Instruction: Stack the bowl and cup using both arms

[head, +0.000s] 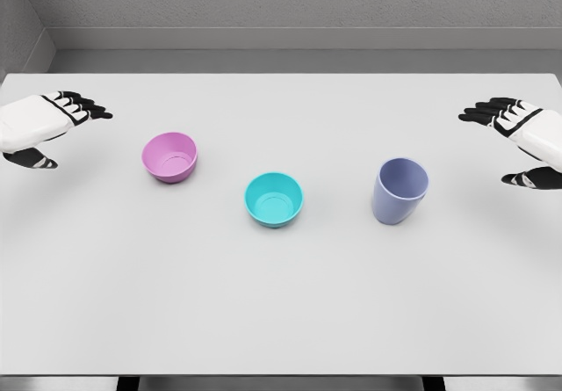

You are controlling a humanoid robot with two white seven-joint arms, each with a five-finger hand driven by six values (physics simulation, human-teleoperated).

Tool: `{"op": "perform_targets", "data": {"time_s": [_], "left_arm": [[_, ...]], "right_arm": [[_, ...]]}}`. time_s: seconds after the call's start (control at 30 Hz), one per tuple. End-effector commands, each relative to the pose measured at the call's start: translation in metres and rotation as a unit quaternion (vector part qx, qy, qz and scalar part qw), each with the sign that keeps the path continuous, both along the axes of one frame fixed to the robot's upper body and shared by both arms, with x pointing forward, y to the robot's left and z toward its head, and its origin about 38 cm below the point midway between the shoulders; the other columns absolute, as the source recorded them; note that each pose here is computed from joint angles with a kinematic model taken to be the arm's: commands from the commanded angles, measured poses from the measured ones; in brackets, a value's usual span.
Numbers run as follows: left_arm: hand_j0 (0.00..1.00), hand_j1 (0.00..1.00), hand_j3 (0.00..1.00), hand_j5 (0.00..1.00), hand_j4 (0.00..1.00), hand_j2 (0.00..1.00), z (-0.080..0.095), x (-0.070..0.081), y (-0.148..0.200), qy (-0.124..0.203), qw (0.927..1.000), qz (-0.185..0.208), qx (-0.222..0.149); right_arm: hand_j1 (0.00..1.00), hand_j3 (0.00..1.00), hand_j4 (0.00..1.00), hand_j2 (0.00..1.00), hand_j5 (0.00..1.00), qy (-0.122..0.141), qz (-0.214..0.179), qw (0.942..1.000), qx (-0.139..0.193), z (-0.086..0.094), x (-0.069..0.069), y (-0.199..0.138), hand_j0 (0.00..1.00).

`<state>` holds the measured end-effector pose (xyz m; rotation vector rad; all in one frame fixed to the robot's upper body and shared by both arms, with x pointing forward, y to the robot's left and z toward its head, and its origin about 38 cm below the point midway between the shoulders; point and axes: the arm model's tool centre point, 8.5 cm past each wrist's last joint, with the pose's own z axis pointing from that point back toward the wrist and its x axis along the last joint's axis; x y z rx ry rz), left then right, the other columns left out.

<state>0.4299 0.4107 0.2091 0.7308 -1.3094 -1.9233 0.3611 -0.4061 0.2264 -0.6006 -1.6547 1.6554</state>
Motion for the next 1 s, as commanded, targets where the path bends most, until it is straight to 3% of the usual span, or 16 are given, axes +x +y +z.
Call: {"op": "perform_targets", "data": {"time_s": [0.0, 0.3, 0.97], "left_arm": [[1.00, 1.00, 1.00, 1.00, 1.00, 1.00, 0.001, 0.000, 0.001, 0.000, 1.0000, 0.001, -0.002], [1.00, 1.00, 1.00, 1.00, 1.00, 1.00, 0.001, 0.000, 0.000, 0.000, 1.0000, 0.001, -0.003], [1.00, 1.00, 1.00, 1.00, 1.00, 1.00, 0.001, 0.000, 0.001, 0.000, 1.0000, 0.002, -0.002]], "right_arm": [[1.00, 1.00, 1.00, 1.00, 1.00, 0.000, -0.003, 1.0000, 0.002, 0.001, 0.000, -0.001, 1.00], [1.00, 1.00, 1.00, 1.00, 1.00, -0.018, 0.004, 0.9998, 0.002, 0.014, 0.003, 0.000, 1.00], [1.00, 1.00, 1.00, 1.00, 1.00, -0.021, -0.001, 0.9998, -0.002, 0.021, 0.004, -0.004, 1.00]]}}
